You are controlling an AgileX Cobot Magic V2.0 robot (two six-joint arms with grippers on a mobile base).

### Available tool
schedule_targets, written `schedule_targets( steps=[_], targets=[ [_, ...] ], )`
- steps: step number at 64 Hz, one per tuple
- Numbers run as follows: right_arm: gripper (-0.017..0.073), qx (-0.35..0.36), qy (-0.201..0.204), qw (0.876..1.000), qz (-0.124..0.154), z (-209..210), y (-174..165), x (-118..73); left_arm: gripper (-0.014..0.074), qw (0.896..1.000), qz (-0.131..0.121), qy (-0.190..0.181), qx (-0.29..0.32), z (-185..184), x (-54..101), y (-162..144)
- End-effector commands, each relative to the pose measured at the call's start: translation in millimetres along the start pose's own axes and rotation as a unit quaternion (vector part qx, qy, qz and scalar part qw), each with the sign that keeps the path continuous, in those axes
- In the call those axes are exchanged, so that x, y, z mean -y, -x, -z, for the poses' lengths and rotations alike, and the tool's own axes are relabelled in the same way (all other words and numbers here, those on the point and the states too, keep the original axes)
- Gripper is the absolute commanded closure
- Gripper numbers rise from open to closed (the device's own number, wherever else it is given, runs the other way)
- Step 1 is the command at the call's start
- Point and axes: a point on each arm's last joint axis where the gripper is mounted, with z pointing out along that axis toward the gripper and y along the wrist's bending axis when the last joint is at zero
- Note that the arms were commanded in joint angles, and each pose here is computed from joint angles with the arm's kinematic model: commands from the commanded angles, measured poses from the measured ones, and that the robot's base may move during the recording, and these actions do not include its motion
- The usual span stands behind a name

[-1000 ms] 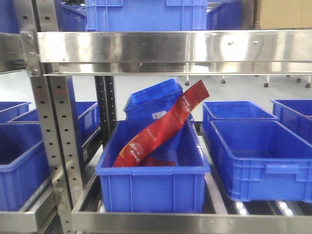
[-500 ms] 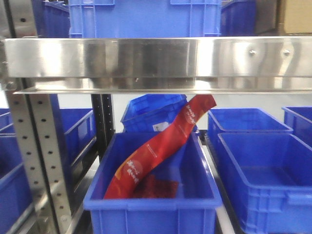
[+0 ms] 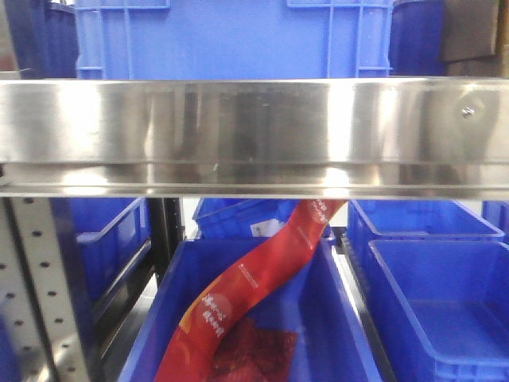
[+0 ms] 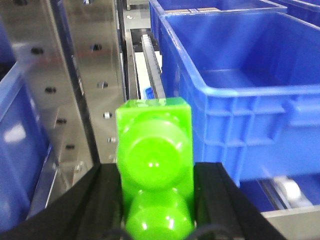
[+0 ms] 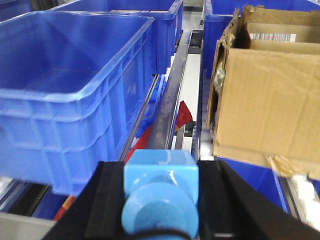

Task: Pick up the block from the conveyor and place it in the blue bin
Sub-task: 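Turn and approach the blue bin holding a red bag, then lower both grippers into the blue bin and open them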

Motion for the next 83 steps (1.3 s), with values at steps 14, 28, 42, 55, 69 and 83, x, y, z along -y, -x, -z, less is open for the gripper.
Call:
schedule_targets(
  steps=[14,28,42,55,69,83],
  targets=[
    [0.0712,0.016,-0.003,1.000,0.007,2.2,4.3,0.8,0.0704,1.000,0.004,-0.003,0.016,1.7,0.7,4.3],
    [0.0712,0.016,-0.003,1.000,0.007,2.2,4.3,0.8,0.0704,1.000,0.004,-0.003,0.016,1.7,0.7,4.3],
    [0.0712,0.016,-0.003,1.000,0.007,2.2,4.3,0.8,0.0704,1.000,0.004,-0.003,0.016,1.7,0.7,4.3],
    [0.0712,0.016,-0.003,1.000,0.007,2.2,4.3,0.8,0.0704,1.000,0.004,-0.003,0.016,1.7,0.7,4.3],
    [0.0712,0.016,-0.003,1.000,0.007,2.2,4.3,0.8,0.0704,1.000,0.004,-0.003,0.016,1.7,0.7,4.3],
    [0.0712,0.016,-0.003,1.000,0.007,2.2,4.3,0.8,0.0704,1.000,0.004,-0.003,0.016,1.7,0.7,4.3]
  ],
)
